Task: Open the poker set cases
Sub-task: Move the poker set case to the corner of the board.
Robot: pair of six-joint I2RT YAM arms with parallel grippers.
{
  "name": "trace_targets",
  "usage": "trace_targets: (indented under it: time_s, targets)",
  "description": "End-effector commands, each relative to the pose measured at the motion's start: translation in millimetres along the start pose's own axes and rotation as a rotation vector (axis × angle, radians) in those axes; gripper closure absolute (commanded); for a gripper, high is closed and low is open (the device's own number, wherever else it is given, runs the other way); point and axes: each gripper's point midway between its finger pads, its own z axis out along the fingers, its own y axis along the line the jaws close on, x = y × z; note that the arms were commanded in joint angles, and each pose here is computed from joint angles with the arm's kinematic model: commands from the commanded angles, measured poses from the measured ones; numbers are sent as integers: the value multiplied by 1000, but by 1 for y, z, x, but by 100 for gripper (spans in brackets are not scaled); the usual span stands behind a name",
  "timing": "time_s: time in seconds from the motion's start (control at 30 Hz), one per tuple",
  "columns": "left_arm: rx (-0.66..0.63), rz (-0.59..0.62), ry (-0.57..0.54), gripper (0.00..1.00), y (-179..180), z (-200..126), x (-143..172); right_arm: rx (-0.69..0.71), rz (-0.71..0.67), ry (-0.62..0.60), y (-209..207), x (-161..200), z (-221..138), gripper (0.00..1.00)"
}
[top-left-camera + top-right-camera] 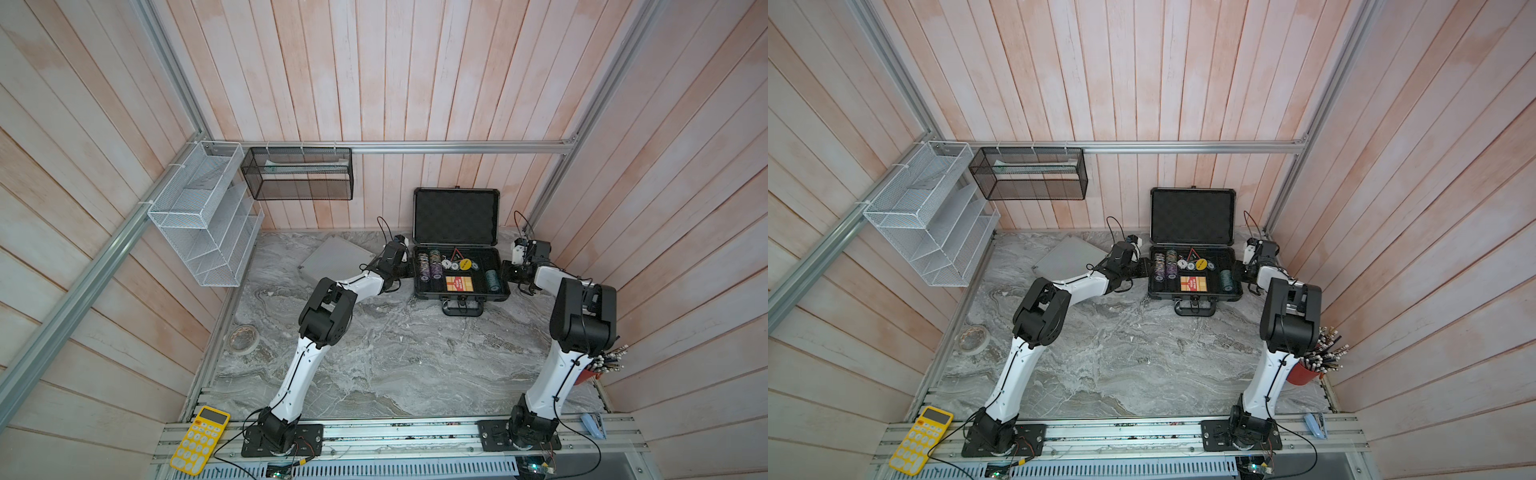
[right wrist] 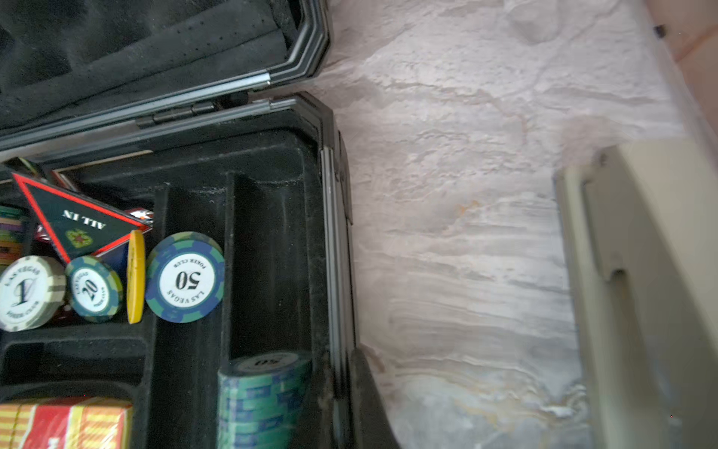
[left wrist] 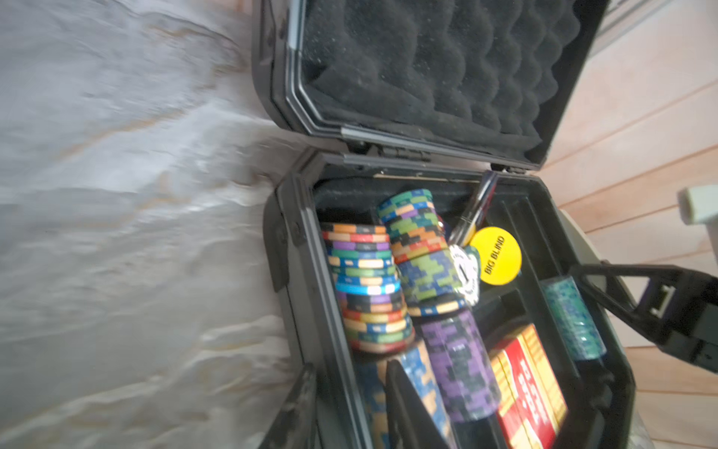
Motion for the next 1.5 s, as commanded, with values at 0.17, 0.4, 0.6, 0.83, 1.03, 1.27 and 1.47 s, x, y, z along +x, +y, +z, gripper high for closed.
trace_targets:
  time_s: [0.17,0.4,0.6,0.83,1.03,1.27,1.47]
  targets:
    - [220,46,60,68,-78,9,24,19,-4,10,-9,-7,5,100]
    - [227,44,64,68,-81,11,25,-28,-45,8,-4,-15,14,100]
    - [213,56,56,67,-80,11,22,-17,-36,15,-6,-13,15,100]
    - [173,59,14,59,-67,3,2,-17,11,8,-6,-6,12,95]
    - [86,83,-94,44,-46,-34,-40,2,40,-27,-7,-19,3,77]
    - [-27,153,-231,34,-24,-105,-94,-40,57,-148,14,-54,-29,56]
    - [-163,197,-276,27,26,-169,-124,-53,58,-267,43,-75,-67,50]
